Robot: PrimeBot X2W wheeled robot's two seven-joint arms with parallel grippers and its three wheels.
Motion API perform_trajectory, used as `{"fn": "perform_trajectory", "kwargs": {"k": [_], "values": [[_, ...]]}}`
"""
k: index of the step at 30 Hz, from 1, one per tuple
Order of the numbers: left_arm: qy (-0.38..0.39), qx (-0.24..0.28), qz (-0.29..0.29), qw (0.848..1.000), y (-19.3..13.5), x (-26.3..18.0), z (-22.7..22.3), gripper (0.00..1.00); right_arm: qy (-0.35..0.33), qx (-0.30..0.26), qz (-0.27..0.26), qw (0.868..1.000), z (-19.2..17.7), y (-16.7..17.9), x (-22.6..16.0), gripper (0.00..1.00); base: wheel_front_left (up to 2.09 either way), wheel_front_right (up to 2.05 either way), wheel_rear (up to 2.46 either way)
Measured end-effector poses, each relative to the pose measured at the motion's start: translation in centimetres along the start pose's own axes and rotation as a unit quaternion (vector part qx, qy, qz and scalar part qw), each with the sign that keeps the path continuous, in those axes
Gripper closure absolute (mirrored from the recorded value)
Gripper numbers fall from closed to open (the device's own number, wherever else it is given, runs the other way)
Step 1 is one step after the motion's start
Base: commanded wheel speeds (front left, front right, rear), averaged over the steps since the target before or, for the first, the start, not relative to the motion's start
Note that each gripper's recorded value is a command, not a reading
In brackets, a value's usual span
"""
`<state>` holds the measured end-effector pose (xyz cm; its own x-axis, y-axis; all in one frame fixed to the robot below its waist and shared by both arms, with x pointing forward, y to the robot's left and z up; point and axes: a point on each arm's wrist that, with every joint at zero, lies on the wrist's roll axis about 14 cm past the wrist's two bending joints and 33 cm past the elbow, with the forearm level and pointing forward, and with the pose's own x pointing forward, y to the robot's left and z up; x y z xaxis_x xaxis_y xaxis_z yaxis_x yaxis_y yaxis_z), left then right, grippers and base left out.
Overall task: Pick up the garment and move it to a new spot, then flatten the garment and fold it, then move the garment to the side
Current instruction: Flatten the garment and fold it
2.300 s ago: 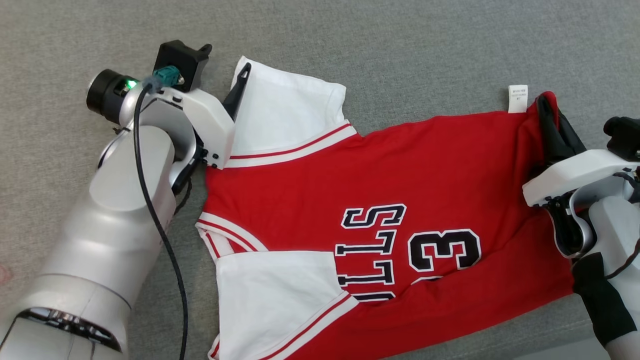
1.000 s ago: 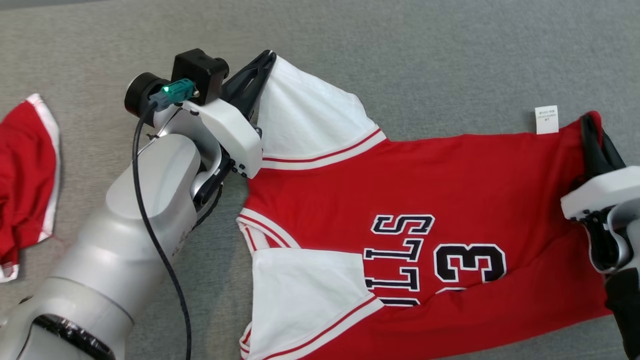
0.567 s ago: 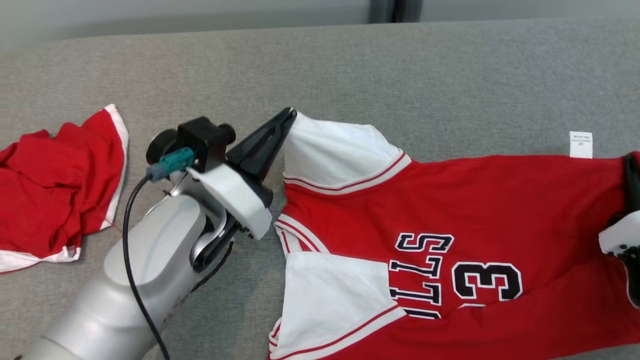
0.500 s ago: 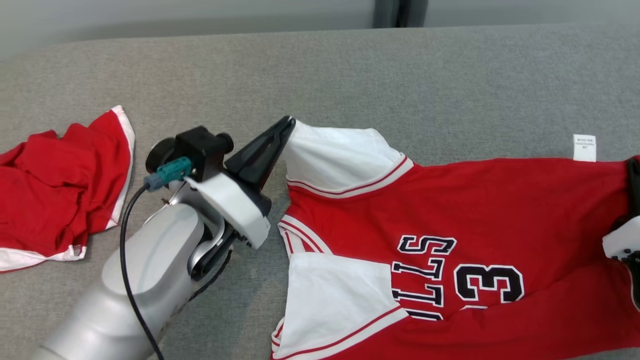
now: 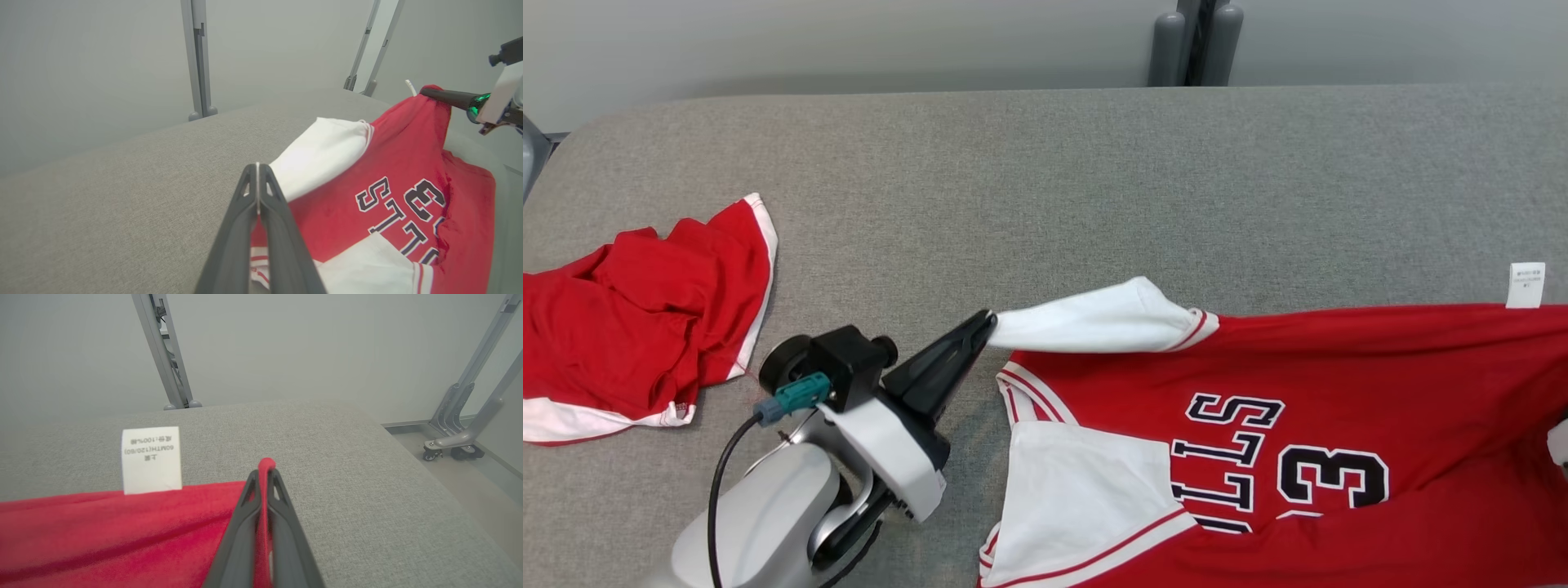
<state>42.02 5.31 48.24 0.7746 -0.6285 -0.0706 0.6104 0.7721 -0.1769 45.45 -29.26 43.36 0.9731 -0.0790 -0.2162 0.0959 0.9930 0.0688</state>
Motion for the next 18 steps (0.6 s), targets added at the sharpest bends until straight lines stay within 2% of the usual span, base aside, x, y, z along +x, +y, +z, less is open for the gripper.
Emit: {"fn": "perform_trajectory", "kwargs": {"k": [13, 18], "values": [[0.091, -0.001, -0.045, 0.995, -2.9, -4.3, -3.9, 1.0, 0.009, -0.053, 0.028, 0.998, -0.2, 0.4, -0.8, 1.0, 0.0, 0.0, 0.0], [0.124, 0.001, -0.061, 0.99, -3.9, -5.9, -5.0, 1.0, 0.012, -0.088, 0.063, 0.994, -0.3, 1.4, -1.4, 1.0, 0.0, 0.0, 0.0]]}}
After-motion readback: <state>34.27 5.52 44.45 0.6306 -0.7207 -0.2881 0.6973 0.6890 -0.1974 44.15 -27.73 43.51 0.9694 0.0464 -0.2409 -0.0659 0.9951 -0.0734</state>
